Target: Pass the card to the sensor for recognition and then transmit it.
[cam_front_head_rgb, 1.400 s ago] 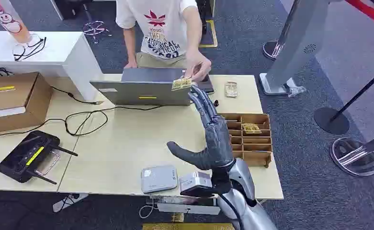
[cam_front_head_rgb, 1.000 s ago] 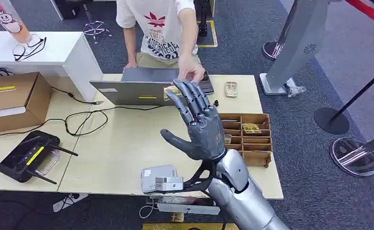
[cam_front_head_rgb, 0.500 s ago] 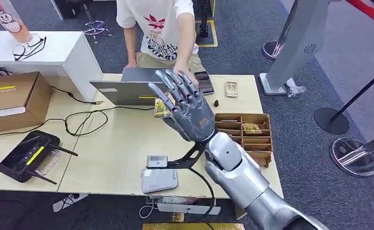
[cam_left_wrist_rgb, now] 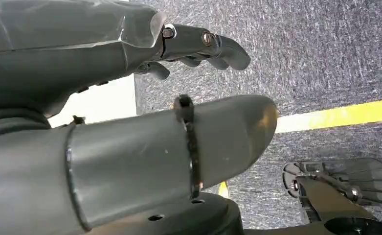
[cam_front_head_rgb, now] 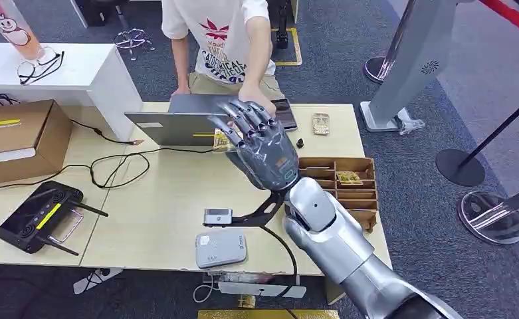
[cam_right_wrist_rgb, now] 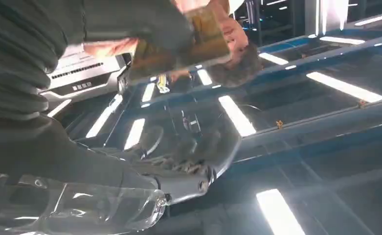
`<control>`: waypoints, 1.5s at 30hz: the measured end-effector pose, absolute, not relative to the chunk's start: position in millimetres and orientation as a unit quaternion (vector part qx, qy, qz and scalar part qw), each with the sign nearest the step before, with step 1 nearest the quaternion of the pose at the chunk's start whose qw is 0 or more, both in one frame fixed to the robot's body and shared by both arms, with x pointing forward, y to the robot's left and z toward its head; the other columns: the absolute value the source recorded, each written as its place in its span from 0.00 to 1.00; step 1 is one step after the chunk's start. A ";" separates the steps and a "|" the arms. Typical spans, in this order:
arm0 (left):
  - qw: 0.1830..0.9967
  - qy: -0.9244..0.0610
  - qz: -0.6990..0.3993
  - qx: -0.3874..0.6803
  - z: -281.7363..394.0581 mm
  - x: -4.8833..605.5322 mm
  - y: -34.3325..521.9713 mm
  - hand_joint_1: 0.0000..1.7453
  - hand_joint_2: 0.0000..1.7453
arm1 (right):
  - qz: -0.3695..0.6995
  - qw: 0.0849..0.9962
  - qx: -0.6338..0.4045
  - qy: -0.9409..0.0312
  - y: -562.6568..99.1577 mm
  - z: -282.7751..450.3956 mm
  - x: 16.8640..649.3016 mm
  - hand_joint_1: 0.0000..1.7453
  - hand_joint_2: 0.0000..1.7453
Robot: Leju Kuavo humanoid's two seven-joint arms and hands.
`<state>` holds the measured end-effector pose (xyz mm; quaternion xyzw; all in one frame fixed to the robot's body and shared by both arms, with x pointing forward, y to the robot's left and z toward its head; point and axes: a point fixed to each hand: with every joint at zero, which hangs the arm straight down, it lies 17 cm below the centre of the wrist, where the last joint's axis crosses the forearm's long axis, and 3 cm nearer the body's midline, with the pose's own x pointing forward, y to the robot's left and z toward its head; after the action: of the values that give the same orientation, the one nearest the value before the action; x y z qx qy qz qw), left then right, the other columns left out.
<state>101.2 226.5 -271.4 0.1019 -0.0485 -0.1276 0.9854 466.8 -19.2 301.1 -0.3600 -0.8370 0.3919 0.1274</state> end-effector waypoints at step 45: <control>0.986 -0.050 -0.124 0.104 -271.4 101.5 227.7 0.00 0.00 | 0.288 0.401 0.156 -0.855 1.6 301.2 448.3 1.00 1.00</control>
<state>101.5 227.7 -271.4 0.1040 -0.0498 -0.1240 0.9856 448.3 1.6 301.2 0.1561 -0.8554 0.2882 0.4011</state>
